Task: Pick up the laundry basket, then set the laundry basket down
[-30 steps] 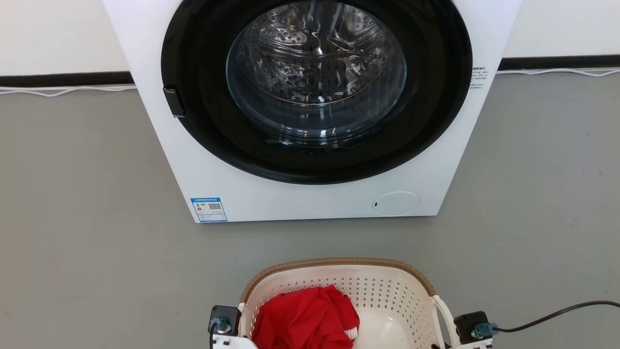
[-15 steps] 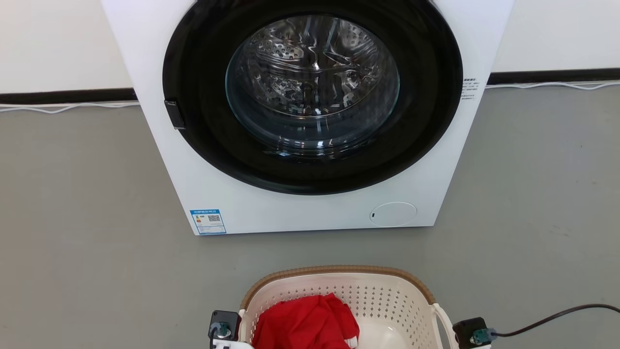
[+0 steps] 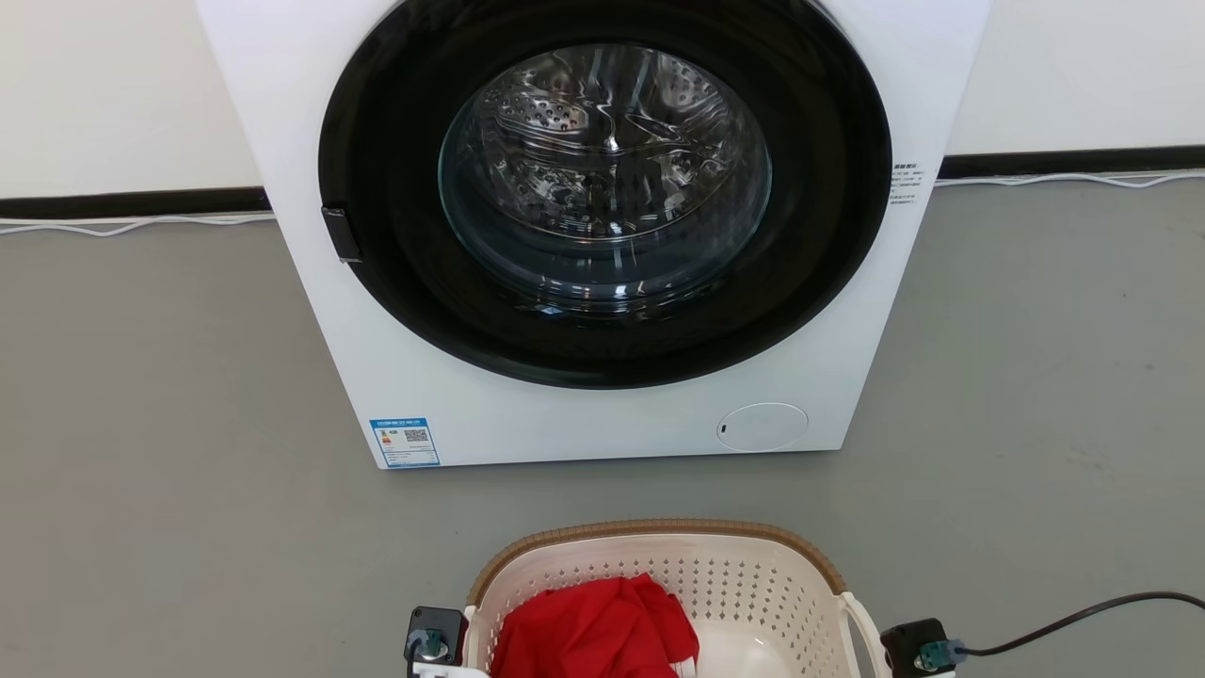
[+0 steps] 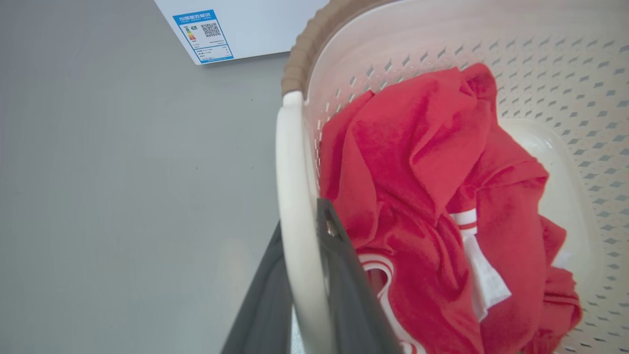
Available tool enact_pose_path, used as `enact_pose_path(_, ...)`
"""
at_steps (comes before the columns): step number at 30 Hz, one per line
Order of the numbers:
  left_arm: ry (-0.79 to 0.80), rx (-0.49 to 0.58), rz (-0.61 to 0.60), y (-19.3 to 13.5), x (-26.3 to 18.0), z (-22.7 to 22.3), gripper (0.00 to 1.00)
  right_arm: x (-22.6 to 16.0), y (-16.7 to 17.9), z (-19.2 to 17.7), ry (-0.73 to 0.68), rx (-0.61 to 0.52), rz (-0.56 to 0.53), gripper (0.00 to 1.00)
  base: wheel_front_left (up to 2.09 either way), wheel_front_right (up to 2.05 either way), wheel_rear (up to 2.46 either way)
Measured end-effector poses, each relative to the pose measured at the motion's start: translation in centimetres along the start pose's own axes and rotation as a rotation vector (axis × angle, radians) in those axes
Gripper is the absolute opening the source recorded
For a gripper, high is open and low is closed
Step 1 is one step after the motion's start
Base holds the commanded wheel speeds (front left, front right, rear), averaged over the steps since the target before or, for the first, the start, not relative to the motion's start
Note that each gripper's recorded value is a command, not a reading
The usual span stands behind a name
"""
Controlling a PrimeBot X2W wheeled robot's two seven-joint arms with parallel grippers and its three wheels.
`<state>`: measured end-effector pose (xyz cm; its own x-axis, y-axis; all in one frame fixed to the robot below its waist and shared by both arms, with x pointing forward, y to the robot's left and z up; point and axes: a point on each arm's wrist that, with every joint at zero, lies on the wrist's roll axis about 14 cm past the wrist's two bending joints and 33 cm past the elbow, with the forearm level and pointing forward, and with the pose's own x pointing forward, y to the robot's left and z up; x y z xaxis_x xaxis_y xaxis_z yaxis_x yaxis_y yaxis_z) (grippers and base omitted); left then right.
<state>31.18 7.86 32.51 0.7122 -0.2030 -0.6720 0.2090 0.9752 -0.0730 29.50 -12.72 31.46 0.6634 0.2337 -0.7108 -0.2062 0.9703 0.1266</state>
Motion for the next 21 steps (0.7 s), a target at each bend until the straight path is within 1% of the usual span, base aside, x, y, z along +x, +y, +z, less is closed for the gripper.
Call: enact_pose_path(21, 0.016, -0.003, 0.006, 0.06, 0.01, -0.55, 0.00, 0.11, 0.04, -0.17, 0.008, 0.001, 0.002, 0.00, 0.00, 0.00, 0.00)
